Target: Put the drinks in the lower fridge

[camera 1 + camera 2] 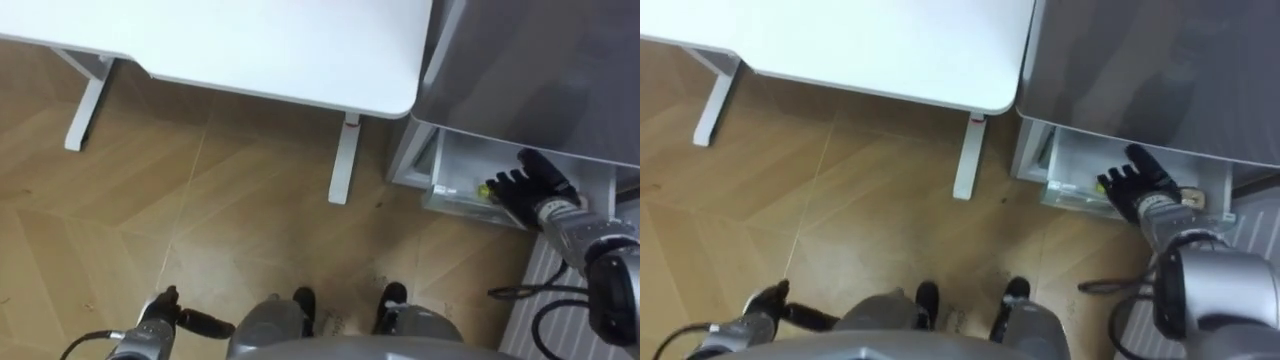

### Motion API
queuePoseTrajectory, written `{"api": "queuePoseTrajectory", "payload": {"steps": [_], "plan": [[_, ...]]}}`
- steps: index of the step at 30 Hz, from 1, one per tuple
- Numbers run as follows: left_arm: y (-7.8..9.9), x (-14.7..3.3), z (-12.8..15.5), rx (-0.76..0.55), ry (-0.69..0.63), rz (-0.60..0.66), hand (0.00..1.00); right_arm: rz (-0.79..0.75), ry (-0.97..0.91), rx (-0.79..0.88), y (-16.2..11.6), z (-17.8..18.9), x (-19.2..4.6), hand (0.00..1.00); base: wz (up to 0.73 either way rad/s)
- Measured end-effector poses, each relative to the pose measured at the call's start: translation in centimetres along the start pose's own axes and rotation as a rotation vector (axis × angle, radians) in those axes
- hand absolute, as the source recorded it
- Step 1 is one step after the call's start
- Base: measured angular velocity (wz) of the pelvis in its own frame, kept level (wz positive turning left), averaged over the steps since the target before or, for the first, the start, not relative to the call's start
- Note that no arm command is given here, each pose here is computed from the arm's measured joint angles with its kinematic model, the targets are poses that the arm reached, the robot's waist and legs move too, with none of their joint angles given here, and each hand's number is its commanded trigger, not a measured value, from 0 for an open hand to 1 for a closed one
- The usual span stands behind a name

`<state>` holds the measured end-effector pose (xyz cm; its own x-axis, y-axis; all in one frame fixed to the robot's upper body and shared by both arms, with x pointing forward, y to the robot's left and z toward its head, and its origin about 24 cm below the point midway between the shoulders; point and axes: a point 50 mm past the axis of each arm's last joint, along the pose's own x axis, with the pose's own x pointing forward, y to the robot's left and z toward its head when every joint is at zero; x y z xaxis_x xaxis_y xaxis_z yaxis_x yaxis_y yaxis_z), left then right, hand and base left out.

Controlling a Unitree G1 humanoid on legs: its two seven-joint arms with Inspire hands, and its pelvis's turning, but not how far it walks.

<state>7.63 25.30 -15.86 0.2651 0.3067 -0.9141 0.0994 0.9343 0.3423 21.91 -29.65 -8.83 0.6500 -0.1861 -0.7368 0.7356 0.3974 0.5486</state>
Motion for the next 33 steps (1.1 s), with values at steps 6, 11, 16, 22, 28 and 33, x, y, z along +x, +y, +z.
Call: {"api": "queuePoseTrajectory", "payload": {"steps": [6,11,16,22,28,33], "plan": [[0.2,-0.1,-0.8,-0.021,0.011,0.009,0.0,-0.015,0.005,-0.048,-2.8,-0.5,-0.7,0.0,-0.04],[0.6,-0.2,-0.8,-0.054,-0.017,0.031,0.0,-0.072,0.039,-0.112,-6.1,-1.8,-1.7,0.0,-0.12],[0.6,-0.3,-1.1,-0.09,-0.031,0.067,0.0,-0.162,0.112,-0.153,-10.0,-4.3,-3.3,0.0,-0.05],[0.6,-0.4,-1.8,-0.114,-0.012,0.084,0.0,-0.232,0.189,-0.141,-12.4,-7.7,-4.6,0.0,-0.07],[0.1,-0.5,-1.6,-0.121,-0.036,0.087,0.0,-0.248,0.274,-0.202,-13.3,-10.6,-5.4,0.0,-0.08],[-0.2,-0.5,-1.7,-0.165,-0.033,0.102,0.0,-0.277,0.273,-0.22,-14.4,-10.8,-6.1,0.0,-0.04]]}}
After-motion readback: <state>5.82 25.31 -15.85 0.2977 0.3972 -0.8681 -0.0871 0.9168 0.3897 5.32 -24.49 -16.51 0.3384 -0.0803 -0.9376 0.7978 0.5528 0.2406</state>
